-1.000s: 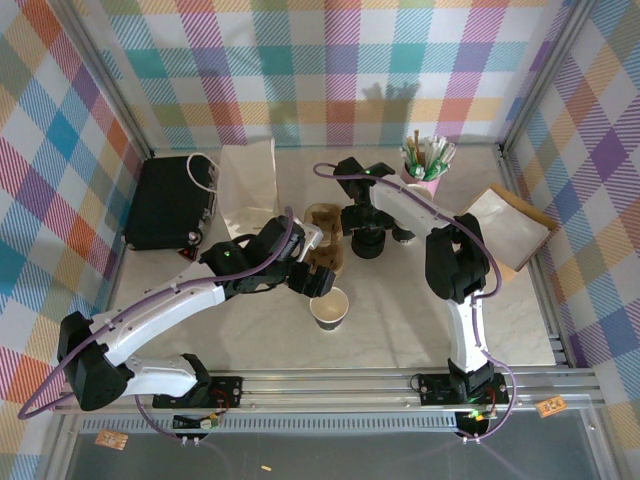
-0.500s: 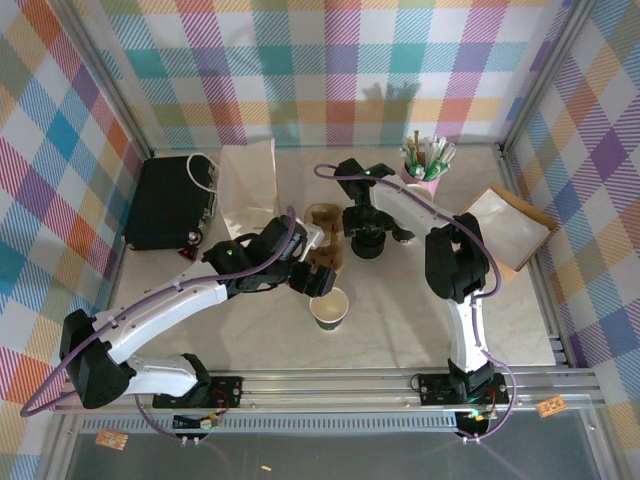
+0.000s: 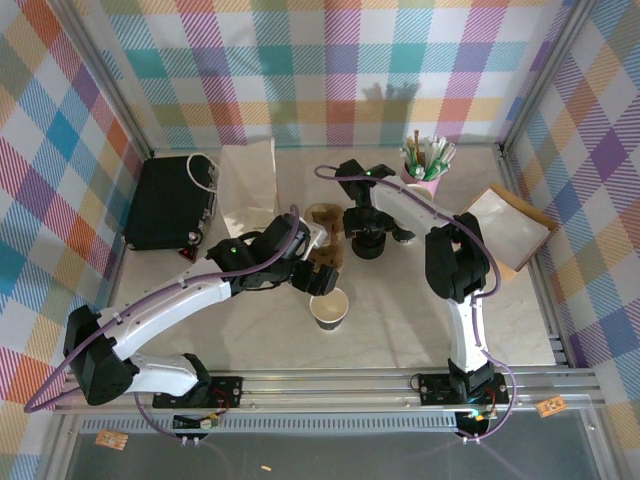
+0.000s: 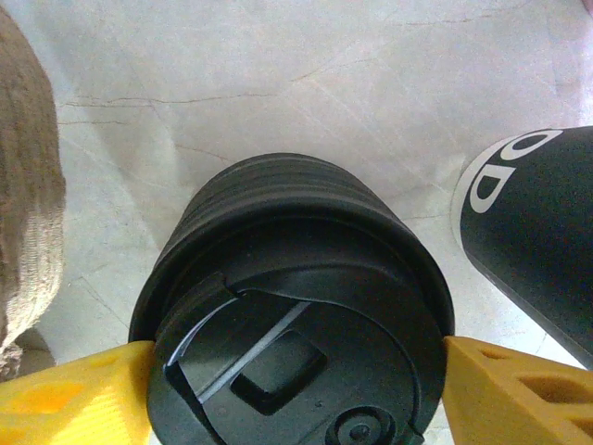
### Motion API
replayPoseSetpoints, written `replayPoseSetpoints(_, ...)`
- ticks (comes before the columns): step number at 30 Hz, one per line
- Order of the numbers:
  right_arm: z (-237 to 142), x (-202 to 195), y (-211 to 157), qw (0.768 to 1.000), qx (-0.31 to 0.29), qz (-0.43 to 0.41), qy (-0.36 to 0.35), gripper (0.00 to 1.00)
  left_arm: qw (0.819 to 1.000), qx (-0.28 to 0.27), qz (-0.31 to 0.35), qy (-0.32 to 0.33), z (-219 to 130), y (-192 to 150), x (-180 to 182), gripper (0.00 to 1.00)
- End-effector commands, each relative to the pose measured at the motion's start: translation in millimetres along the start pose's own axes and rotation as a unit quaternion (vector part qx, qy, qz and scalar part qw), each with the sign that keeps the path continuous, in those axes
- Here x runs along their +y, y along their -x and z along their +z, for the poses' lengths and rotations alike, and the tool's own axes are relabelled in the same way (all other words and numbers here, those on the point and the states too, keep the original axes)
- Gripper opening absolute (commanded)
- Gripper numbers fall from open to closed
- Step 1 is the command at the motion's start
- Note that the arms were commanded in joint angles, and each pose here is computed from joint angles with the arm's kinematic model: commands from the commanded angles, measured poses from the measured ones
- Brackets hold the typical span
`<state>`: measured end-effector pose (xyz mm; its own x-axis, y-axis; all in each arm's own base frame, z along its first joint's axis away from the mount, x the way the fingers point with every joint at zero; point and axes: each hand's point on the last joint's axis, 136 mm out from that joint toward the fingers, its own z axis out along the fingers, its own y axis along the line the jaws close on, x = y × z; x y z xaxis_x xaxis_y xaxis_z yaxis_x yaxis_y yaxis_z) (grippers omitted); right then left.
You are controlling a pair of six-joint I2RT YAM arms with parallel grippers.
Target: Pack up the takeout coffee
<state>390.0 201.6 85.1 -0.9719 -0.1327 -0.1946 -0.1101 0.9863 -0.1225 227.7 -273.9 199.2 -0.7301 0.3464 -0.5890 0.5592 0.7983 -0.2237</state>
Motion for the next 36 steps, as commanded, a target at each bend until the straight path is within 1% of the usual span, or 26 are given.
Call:
replayPoseSetpoints(1,9.1,-1.7,-7.4,1.0,0.019,0.005,0.004,0.75,1.0,-0.007,0.0,-0.012,-5.4,8.9,-7.8,0.95)
replayPoseSetpoints(5,7.4,-1.7,-5.0,1.0,0.016,0.005,0.007,0.75,1.0,-0.007,0.002,-0.012,-5.8,10.3,-8.2,0.95)
replayPoseSetpoints(11,-2.5,-4.0,-2.3,1.0,0.006,0.005,0.008,0.65,1.0,-0.009,0.003,-0.012,-7.0,12.9,-9.0,0.95)
replayPoseSetpoints(15,-14.5,-6.7,-2.2,1.0,-0.004,0.002,0.009,0.63,1.0,-0.012,0.003,-0.01,-8.4,14.5,-8.5,0.95)
replayPoseSetpoints(21,-32.4,-14.0,0.1,1.0,-0.023,-0.004,0.006,0.62,1.0,-0.022,0.003,-0.006,-10.7,18.4,-7.4,0.95)
replayPoseSetpoints(27,-45.6,-12.1,0.6,0.999,-0.035,-0.009,0.024,0.6,0.999,-0.036,-0.003,0.001,-16.3,24.7,-5.3,0.95)
replayPoseSetpoints(36,-77.7,-7.4,-4.6,0.997,-0.059,-0.02,0.052,0.59,0.996,-0.058,-0.038,0.047,-40.2,36.1,9.1,0.93)
